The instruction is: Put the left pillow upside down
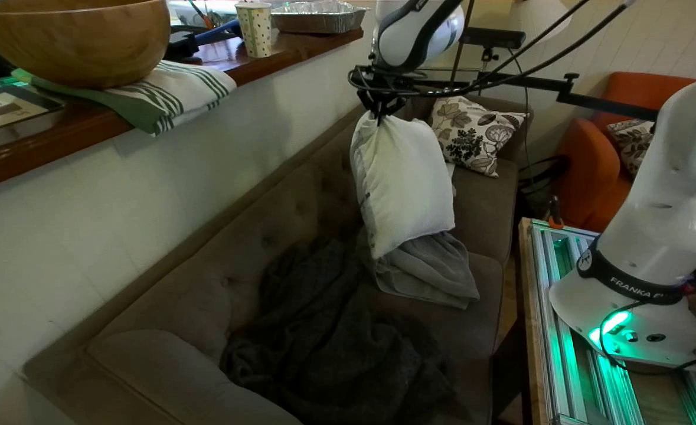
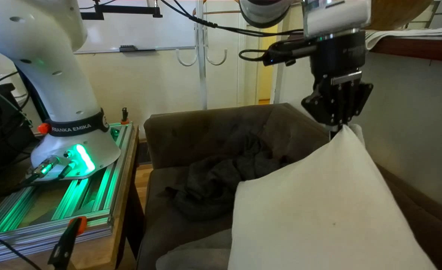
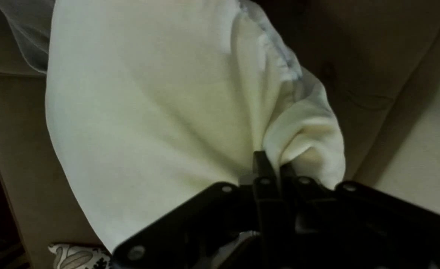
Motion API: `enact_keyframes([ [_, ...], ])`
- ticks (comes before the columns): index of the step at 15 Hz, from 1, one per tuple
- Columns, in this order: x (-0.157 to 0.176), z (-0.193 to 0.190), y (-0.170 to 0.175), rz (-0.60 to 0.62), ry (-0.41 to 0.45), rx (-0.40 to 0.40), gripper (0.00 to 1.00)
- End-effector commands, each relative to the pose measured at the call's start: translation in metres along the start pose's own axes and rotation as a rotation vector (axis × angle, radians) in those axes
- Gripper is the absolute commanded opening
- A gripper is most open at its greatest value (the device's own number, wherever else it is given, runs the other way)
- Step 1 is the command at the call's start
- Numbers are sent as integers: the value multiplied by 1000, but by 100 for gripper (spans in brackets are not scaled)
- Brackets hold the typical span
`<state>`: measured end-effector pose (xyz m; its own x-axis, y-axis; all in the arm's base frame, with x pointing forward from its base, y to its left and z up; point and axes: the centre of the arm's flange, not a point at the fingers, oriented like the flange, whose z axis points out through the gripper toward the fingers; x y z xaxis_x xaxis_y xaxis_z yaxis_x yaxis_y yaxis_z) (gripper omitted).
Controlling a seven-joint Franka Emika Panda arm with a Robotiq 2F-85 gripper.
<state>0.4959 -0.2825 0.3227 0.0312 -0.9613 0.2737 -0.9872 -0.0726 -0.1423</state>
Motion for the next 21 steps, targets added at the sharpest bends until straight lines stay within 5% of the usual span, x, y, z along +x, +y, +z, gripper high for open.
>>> enact_keyframes([
  [1,9,-81,5,32,117,145,1],
  [8,5,-124,-33,-46,372,305,1],
  [16,-26,-77,-74,-231,617,364,1],
  [17,-38,-63,-79,-283,637,357,1],
  [18,-17,-84,-71,-233,548,315,6],
  [21,-33,-67,-86,-281,572,315,6],
])
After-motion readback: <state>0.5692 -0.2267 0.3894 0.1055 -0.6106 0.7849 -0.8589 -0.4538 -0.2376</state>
